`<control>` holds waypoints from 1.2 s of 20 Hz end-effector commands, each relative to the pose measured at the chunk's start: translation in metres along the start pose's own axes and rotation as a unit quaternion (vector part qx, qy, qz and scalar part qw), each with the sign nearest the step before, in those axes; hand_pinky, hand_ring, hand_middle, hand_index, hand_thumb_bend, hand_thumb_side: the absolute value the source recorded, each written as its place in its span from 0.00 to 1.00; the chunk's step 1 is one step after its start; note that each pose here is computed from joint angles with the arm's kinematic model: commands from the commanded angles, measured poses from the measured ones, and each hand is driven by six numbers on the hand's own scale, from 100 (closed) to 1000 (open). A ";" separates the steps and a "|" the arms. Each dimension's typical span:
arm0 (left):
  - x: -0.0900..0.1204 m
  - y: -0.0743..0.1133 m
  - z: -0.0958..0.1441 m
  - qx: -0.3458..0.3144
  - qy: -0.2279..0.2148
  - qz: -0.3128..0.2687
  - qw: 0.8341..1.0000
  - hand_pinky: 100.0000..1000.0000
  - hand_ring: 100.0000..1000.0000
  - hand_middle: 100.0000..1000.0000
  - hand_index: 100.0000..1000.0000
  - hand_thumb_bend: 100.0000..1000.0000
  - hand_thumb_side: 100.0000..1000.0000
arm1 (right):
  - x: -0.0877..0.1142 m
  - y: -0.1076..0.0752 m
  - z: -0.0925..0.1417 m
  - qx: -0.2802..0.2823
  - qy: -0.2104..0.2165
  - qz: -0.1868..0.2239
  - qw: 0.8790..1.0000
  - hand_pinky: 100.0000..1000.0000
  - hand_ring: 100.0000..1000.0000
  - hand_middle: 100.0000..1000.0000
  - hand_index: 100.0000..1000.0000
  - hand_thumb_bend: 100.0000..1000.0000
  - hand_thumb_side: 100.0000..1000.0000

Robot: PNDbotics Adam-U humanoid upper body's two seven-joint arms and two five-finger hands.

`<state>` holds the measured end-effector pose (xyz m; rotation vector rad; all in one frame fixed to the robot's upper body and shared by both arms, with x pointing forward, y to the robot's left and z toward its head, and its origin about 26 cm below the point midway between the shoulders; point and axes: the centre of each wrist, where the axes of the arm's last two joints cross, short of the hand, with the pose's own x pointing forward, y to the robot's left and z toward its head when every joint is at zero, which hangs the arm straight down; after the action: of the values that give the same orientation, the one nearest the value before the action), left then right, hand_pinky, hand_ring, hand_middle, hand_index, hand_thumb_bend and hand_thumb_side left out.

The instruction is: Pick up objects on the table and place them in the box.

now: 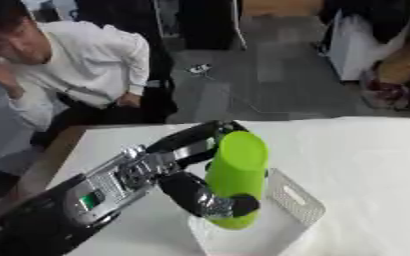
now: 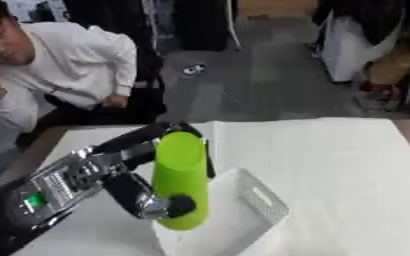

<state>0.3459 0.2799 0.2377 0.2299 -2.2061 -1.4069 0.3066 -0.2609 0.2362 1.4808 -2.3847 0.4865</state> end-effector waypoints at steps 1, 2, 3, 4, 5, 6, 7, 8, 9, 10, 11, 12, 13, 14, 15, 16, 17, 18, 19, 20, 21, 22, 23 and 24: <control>-0.012 0.003 -0.002 -0.001 0.005 -0.021 1.000 0.00 0.00 0.05 0.34 0.00 0.60 | 0.007 0.000 -0.009 0.018 0.001 0.005 1.000 0.10 0.23 0.46 0.58 0.00 0.62; -0.016 0.002 -0.002 -0.002 0.006 -0.022 1.000 0.00 0.00 0.05 0.34 0.00 0.60 | 0.007 0.000 -0.009 0.018 0.001 0.004 1.000 0.10 0.23 0.46 0.58 0.00 0.62; -0.019 0.001 -0.003 -0.004 0.007 -0.025 1.000 0.00 0.00 0.08 0.36 0.00 0.60 | 0.007 0.000 -0.010 0.018 0.000 0.004 1.000 0.10 0.23 0.46 0.58 0.00 0.61; -0.022 0.000 -0.003 -0.007 0.008 -0.029 1.000 0.00 0.00 0.09 0.37 0.00 0.60 | 0.007 0.000 -0.010 0.019 -0.001 0.003 1.000 0.10 0.23 0.46 0.58 0.00 0.61; -0.026 0.000 -0.003 -0.012 0.010 -0.034 0.999 0.00 0.00 0.13 0.39 0.00 0.61 | 0.007 0.000 -0.011 0.019 -0.001 0.003 1.000 0.10 0.23 0.46 0.58 0.00 0.61; -0.030 -0.001 -0.003 -0.016 0.011 -0.038 0.999 0.00 0.00 0.15 0.41 0.00 0.63 | 0.007 0.000 -0.011 0.019 -0.001 0.002 1.000 0.10 0.23 0.46 0.58 0.00 0.61; -0.033 -0.002 -0.003 -0.020 0.012 -0.042 0.999 0.00 0.00 0.22 0.46 0.00 0.68 | 0.007 0.000 -0.012 0.019 -0.002 0.001 1.000 0.10 0.23 0.46 0.58 0.00 0.61; -0.036 -0.003 -0.002 -0.026 0.014 -0.045 0.999 0.00 0.00 0.22 0.46 0.00 0.68 | 0.007 0.000 -0.012 0.020 -0.003 0.000 1.000 0.10 0.23 0.46 0.58 0.00 0.62; -0.039 -0.004 -0.001 -0.039 0.018 -0.050 0.998 0.00 0.28 0.51 0.66 0.00 0.94 | 0.007 0.000 -0.013 0.020 -0.003 0.000 1.000 0.10 0.23 0.46 0.58 0.00 0.61; -0.042 -0.005 0.000 -0.055 0.024 -0.055 0.997 0.00 0.23 0.48 0.64 0.00 0.91 | 0.007 0.000 -0.013 0.020 -0.003 -0.001 1.000 0.10 0.23 0.46 0.58 0.00 0.61; -0.044 -0.006 0.001 -0.071 0.028 -0.061 0.995 0.42 0.68 0.80 0.81 0.00 1.00 | 0.007 0.000 -0.013 0.020 -0.003 -0.001 1.000 0.10 0.23 0.46 0.58 0.00 0.61; -0.046 -0.006 0.002 -0.083 0.032 -0.065 0.994 0.16 0.46 0.65 0.72 0.00 1.00 | 0.007 -0.001 -0.013 0.020 -0.003 -0.002 1.000 0.10 0.23 0.46 0.58 0.00 0.61; -0.048 -0.007 0.003 -0.095 0.036 -0.067 0.993 0.65 0.86 0.95 0.93 0.00 1.00 | 0.008 -0.001 -0.013 0.020 -0.003 -0.002 1.000 0.10 0.23 0.46 0.58 0.00 0.61; -0.050 -0.007 0.004 -0.106 0.039 -0.068 0.991 0.61 0.83 0.92 0.91 0.00 1.00 | 0.008 -0.001 -0.013 0.020 -0.003 -0.002 1.000 0.10 0.23 0.46 0.58 0.00 0.61; -0.051 -0.007 0.004 -0.115 0.042 -0.067 0.990 0.80 0.96 1.00 1.00 0.01 1.00 | 0.008 -0.001 -0.013 0.021 -0.003 -0.002 1.000 0.10 0.23 0.46 0.58 0.00 0.61; -0.052 -0.007 0.005 -0.121 0.043 -0.066 0.990 0.81 0.97 1.00 1.00 0.01 1.00 | 0.008 -0.001 -0.013 0.021 -0.003 -0.002 1.000 0.10 0.23 0.46 0.58 0.00 0.61; -0.053 -0.007 0.006 -0.126 0.045 -0.063 0.989 0.92 1.00 1.00 1.00 0.01 1.00 | 0.008 -0.001 -0.013 0.021 -0.003 -0.002 1.000 0.10 0.23 0.46 0.58 0.00 0.61; -0.054 -0.007 0.006 -0.129 0.046 -0.057 0.989 0.92 1.00 1.00 1.00 0.02 1.00 | 0.008 -0.001 -0.013 0.021 -0.003 -0.002 1.000 0.10 0.23 0.46 0.58 0.00 0.61; -0.055 -0.007 0.007 -0.132 0.048 -0.051 0.989 0.97 1.00 1.00 1.00 0.03 1.00 | 0.008 -0.001 -0.013 0.021 -0.003 -0.002 1.000 0.10 0.23 0.46 0.58 0.00 0.61; -0.056 -0.007 0.007 -0.135 0.050 -0.046 0.989 0.95 1.00 1.00 1.00 0.03 1.00 | 0.008 -0.001 -0.013 0.021 -0.002 -0.002 1.000 0.10 0.23 0.46 0.58 0.00 0.61; -0.057 -0.006 0.008 -0.137 0.052 -0.042 0.988 1.00 1.00 1.00 1.00 0.04 1.00 | 0.008 -0.001 -0.013 0.021 -0.002 -0.002 1.000 0.10 0.23 0.46 0.58 0.00 0.61; -0.058 -0.006 0.008 -0.139 0.054 -0.038 0.988 0.98 1.00 1.00 1.00 0.04 1.00 | 0.008 -0.001 -0.013 0.021 -0.002 -0.002 1.000 0.10 0.23 0.46 0.58 0.00 0.61; -0.058 -0.005 0.008 -0.141 0.055 -0.036 0.988 1.00 1.00 1.00 1.00 0.07 1.00 | 0.008 -0.001 -0.013 0.021 -0.003 -0.002 1.000 0.10 0.23 0.46 0.58 0.00 0.61; -0.058 -0.005 0.008 -0.142 0.056 -0.035 0.988 1.00 1.00 1.00 1.00 0.07 1.00 | 0.008 -0.001 -0.013 0.021 -0.003 -0.002 1.000 0.10 0.23 0.46 0.58 0.00 0.61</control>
<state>0.3896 0.3045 0.1969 0.2529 -1.8780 -1.6801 0.3075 -0.2592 0.2414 1.5112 -2.3736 0.4910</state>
